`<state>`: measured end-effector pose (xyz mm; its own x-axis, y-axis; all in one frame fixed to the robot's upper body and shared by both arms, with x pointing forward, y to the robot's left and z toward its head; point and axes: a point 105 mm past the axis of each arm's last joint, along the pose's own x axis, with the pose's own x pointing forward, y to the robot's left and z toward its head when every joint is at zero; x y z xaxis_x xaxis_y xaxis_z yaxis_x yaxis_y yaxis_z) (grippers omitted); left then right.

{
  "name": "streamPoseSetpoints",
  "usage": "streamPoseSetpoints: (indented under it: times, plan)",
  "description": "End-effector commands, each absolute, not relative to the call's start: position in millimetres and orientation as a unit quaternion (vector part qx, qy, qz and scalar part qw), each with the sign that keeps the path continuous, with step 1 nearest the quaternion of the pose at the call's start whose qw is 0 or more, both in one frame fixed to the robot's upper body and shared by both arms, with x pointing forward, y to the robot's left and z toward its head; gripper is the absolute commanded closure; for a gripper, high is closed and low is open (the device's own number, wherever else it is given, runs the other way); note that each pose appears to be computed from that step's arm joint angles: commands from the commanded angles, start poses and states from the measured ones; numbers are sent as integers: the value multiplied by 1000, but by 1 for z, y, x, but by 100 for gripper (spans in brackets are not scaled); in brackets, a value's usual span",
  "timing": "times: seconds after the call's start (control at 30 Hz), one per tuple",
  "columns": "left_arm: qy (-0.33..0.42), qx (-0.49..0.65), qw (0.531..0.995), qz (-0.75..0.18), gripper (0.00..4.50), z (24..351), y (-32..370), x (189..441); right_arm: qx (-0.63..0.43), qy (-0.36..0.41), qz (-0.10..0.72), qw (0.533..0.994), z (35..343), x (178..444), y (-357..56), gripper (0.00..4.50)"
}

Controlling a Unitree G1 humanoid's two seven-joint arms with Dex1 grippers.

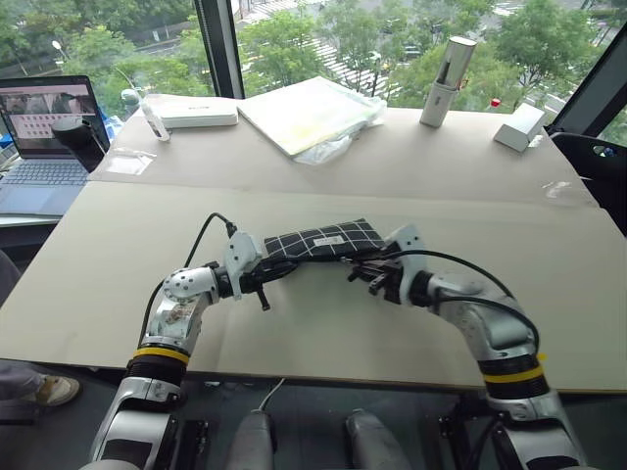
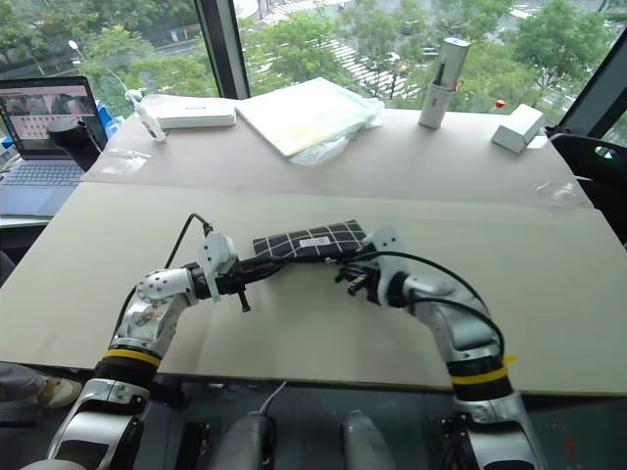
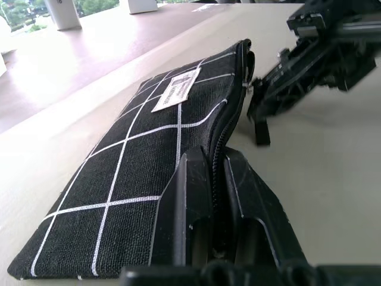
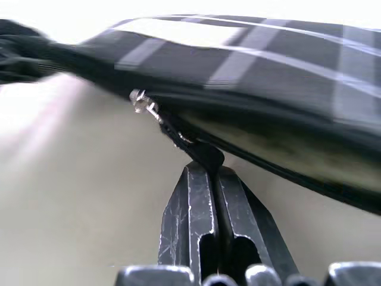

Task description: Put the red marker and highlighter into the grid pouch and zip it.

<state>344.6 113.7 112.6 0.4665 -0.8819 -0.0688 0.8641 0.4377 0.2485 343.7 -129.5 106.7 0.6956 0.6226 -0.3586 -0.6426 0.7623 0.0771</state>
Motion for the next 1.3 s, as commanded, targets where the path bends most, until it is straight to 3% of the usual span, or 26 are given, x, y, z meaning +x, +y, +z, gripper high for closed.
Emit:
streamPoseSetpoints:
  times: [0.03,0.27,0.43,0.47,0.6,0.73,0.9,1.07,1.3]
  plan:
    - [-60,134,846,-512,450,126,114,345,-34,172,311,934,118,346,-160,447]
    - [-61,133,846,-513,450,127,112,346,-95,179,212,956,126,354,-235,447]
    - [-61,133,844,-515,450,128,111,347,-87,176,266,944,124,346,-216,447]
    - [-62,133,844,-516,450,128,110,347,-83,180,292,936,121,341,-206,385]
    - [-65,135,840,-521,450,129,106,347,-65,185,338,920,118,330,-188,266]
    - [-65,140,833,-531,450,129,102,346,-25,216,346,913,115,320,-201,127]
    - [-64,146,829,-536,450,126,103,349,-44,219,317,922,125,307,-246,127]
    - [-76,161,807,-564,450,124,95,349,-63,181,303,934,154,283,-282,127]
    - [-108,182,771,-601,450,126,70,355,-46,124,330,935,169,252,-273,127]
